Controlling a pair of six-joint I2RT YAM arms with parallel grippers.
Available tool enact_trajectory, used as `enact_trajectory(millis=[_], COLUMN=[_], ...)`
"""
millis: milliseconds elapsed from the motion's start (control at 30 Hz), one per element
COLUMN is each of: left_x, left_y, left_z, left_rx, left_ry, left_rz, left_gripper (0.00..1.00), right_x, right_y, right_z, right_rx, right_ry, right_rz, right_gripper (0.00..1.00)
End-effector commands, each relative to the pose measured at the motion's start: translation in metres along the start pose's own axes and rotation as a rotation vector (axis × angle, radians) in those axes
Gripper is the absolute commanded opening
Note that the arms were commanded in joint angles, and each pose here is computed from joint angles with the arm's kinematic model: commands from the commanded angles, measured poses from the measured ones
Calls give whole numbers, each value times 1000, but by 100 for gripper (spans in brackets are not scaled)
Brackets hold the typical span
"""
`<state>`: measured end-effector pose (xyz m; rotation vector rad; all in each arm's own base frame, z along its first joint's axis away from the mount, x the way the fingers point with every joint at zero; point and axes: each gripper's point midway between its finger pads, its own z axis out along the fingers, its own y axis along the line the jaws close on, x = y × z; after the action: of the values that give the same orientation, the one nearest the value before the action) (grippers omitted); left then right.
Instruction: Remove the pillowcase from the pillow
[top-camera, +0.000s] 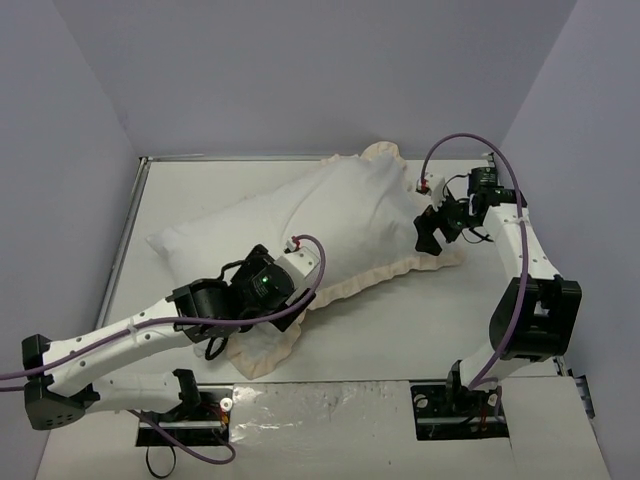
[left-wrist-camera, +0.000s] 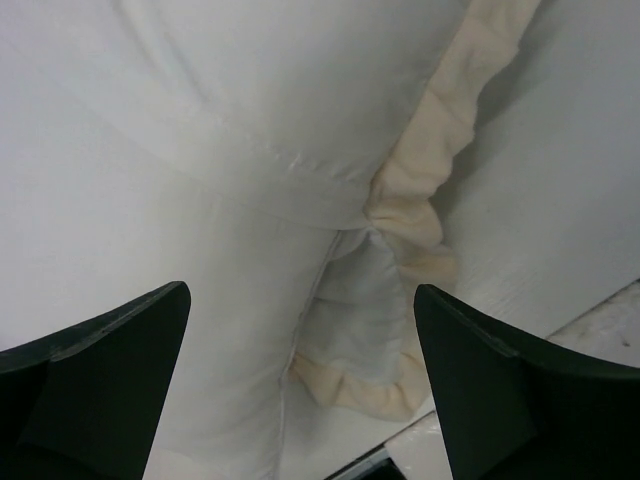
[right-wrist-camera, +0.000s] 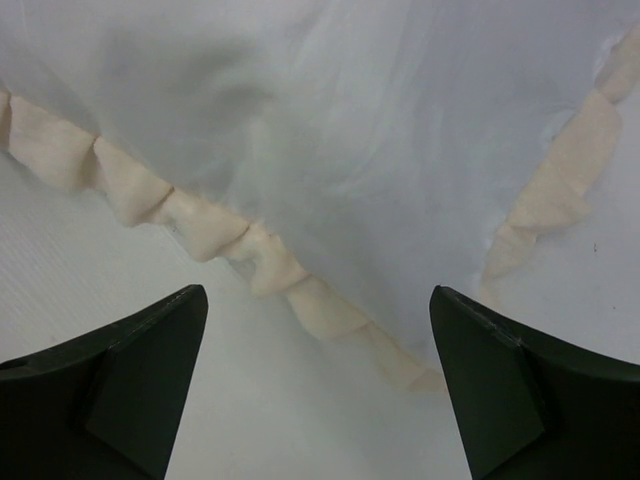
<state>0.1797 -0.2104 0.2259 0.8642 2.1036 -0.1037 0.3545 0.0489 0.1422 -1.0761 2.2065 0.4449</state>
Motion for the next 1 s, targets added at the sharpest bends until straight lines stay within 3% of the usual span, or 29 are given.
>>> enact_trajectory(millis=[0, 433, 767, 800, 833, 900, 933, 967], left_x=[9, 57, 79, 79, 79, 79, 78, 78], left_y=[28, 32, 67, 71, 72, 74, 76, 77], left_z=[2, 30, 57, 60, 62, 67, 68, 70], left_rx=[-156, -285, -295, -296, -293, -282, -278, -275], left_ry=[24, 237, 411, 418, 417, 421, 418, 417], left_rz=[177, 214, 125, 122, 124, 111, 112, 107], left_gripper=[94, 94, 100, 97, 85, 73, 54, 43], right_x=[4, 12, 6, 6, 8, 9, 9, 8], right_y=[3, -3, -2, -2, -1, 0, 0, 0], right_z=[-9, -2, -4, -4, -4, -3, -3, -3], right_rx=[0, -10, -17, -16, -19, -22, -22, -26], right_ry=[10, 26, 4, 5, 7, 9, 7, 5], right_rz=[-12, 29, 44, 44, 46, 46, 49, 50], right_gripper=[89, 90, 90, 90, 90, 90, 90, 89])
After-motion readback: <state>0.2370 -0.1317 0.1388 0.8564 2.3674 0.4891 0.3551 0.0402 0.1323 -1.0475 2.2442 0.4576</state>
